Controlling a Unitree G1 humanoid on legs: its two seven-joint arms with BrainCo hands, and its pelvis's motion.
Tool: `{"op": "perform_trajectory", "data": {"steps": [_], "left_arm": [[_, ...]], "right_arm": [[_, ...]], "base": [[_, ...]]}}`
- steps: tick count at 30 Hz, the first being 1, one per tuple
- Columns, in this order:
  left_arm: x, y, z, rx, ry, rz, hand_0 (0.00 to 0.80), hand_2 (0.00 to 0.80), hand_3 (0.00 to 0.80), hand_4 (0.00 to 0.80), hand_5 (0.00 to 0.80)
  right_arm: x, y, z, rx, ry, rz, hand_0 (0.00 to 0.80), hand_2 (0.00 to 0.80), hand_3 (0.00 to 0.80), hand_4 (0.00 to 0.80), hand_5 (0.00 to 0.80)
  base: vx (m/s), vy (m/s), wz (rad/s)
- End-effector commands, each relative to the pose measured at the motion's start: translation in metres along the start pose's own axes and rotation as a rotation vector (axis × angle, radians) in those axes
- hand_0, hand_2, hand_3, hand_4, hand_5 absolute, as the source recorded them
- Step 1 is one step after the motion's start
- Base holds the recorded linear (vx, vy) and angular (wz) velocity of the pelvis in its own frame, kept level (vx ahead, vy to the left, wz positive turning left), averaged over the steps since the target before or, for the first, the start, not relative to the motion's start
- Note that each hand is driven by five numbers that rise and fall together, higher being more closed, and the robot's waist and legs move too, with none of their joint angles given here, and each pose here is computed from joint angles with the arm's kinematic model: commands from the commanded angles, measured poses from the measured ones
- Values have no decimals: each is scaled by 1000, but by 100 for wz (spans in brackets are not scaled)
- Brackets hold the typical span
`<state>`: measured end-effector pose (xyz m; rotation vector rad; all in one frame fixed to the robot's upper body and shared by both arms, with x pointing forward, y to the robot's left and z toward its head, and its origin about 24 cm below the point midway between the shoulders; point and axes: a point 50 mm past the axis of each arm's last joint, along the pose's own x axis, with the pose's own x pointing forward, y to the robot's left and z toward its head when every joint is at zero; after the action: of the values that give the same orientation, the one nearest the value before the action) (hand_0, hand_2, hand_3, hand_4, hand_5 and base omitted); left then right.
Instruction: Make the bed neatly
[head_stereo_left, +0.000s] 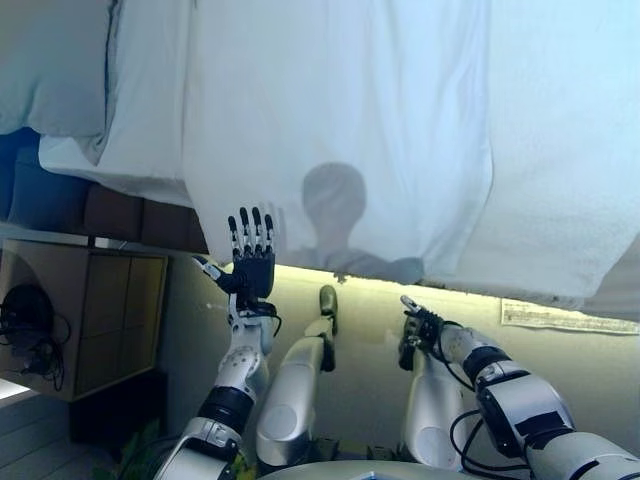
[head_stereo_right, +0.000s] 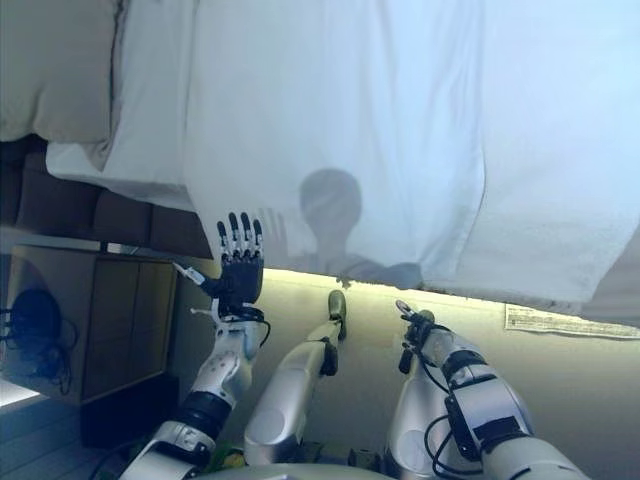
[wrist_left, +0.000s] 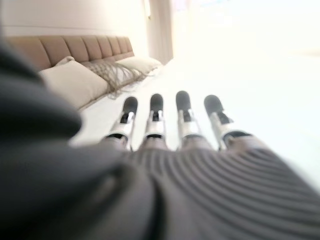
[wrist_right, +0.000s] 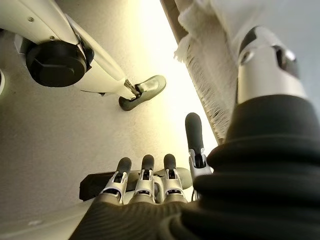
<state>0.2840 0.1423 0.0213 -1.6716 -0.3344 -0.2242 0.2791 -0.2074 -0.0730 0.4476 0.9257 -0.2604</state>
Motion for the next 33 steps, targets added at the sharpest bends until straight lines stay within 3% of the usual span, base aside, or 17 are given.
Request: {"op": "perform_trajectory", "data": {"steps": [1,4,9,14,20,23,25,26,27,30,33], "left_arm": [[13,-6,24,185,-5,40,0,0,0,0,0],[4,7,46,330,-10,188,0,0,0,0,0],[-39,39,84,464,19,471,0,0,0,0,0],[-113,70,113,528,112,781,0,0,0,0,0],[-179,77,146,618,162,1050,0,0,0,0,0],[-207,78,155,742,299,1219,0,0,0,0,0],[-227,78,159,885,507,1373,0,0,0,0,0],[-239,79,156,984,768,1407,0,0,0,0,0],[-246,80,152,988,844,1411,0,0,0,0,0],[-258,82,139,937,944,1412,0,0,0,0,0],[-266,86,128,861,845,1472,0,0,0,0,0]], "right_arm": [[-2,7,8,47,-117,138,0,0,0,0,0],[-7,-6,16,81,-233,229,0,0,0,0,0],[-19,-42,13,164,-329,298,0,0,0,0,0],[-24,-81,-15,192,-307,227,0,0,0,0,0],[-27,-108,-55,156,-204,137,0,0,0,0,0],[-28,-113,-81,153,-134,121,0,0,0,0,0],[-29,-115,-100,112,-80,102,0,0,0,0,0],[-31,-116,-116,144,-34,87,0,0,0,0,0],[-32,-118,-124,164,-5,78,0,0,0,0,0],[-40,-131,-148,181,60,32,0,0,0,0,0],[-47,-135,-175,254,142,-49,0,0,0,0,0]], "base": [[48,-101,-3],[78,-108,-5],[201,-110,-2],[314,-104,1],[186,-88,3],[94,-68,7],[60,-42,2],[37,-14,-4],[36,-4,-1],[42,14,-15],[47,20,-15]]}}
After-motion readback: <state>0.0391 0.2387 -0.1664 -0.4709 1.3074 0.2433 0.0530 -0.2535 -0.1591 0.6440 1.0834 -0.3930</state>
